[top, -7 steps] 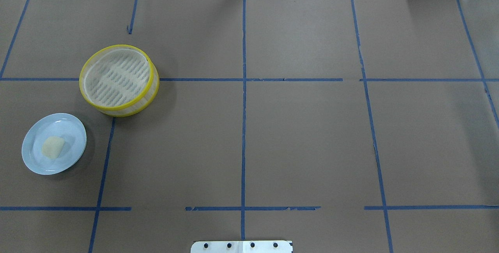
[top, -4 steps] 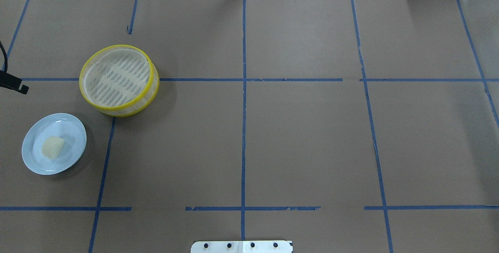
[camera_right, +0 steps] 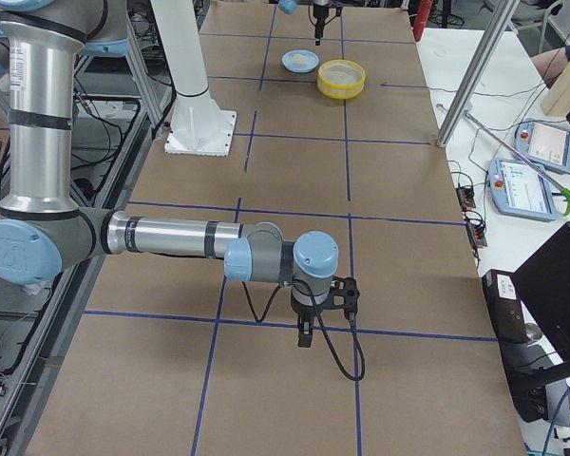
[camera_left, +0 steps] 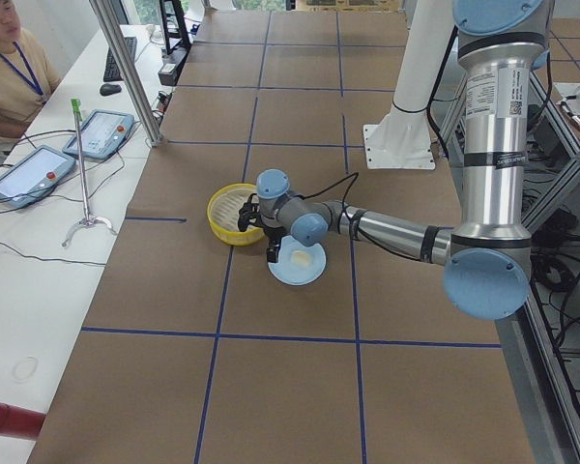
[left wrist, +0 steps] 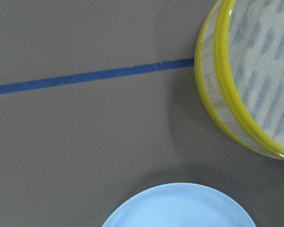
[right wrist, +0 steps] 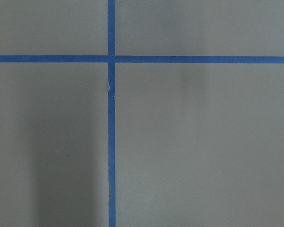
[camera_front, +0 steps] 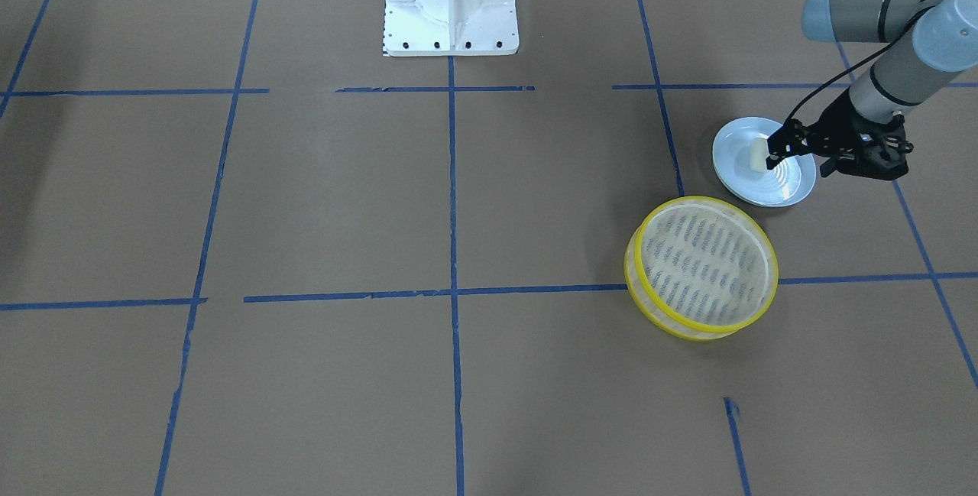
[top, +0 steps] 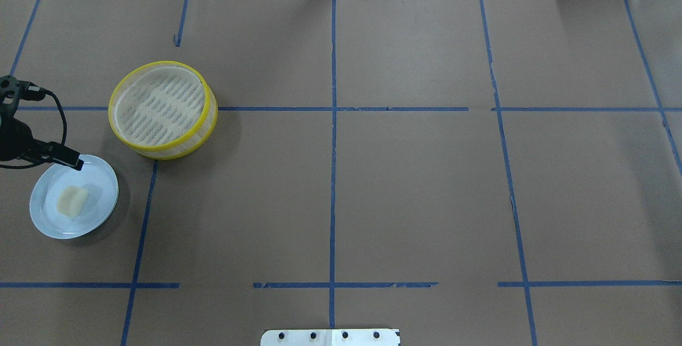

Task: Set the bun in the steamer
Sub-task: 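Move the left gripper down toward the bun on the light blue plate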

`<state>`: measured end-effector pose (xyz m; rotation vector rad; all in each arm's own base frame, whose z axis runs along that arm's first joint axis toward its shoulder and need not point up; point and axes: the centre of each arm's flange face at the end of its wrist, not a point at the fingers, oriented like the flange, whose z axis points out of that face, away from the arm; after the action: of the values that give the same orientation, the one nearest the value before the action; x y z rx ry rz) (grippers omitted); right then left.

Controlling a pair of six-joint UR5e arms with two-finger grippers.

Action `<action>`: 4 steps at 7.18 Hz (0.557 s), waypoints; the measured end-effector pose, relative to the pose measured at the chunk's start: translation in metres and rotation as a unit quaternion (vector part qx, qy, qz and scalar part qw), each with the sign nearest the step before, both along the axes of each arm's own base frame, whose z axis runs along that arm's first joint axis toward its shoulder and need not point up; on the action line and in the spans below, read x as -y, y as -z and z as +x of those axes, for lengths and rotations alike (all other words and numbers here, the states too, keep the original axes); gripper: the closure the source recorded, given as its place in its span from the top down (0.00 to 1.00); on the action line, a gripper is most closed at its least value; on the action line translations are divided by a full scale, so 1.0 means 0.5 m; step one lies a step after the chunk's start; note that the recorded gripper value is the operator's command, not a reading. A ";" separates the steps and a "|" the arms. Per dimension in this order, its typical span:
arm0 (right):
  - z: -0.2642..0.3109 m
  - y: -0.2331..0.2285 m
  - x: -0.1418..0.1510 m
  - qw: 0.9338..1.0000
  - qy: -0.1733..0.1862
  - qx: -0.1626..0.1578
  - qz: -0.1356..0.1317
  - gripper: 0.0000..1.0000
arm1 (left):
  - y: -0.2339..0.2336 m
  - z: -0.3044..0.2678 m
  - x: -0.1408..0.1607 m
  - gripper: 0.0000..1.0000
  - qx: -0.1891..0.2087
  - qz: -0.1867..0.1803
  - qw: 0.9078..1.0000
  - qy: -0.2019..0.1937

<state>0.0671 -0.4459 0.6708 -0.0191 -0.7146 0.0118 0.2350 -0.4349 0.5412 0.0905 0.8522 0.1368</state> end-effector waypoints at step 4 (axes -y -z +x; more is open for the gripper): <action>0.000 0.000 0.000 1.000 0.000 0.000 0.000 1.00 | -0.038 0.073 -0.090 0.93 0.010 0.002 1.000 0.005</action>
<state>0.0672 -0.4459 0.6708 -0.0190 -0.7146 0.0119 0.2716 -0.3898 0.5601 0.0964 0.8311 0.1303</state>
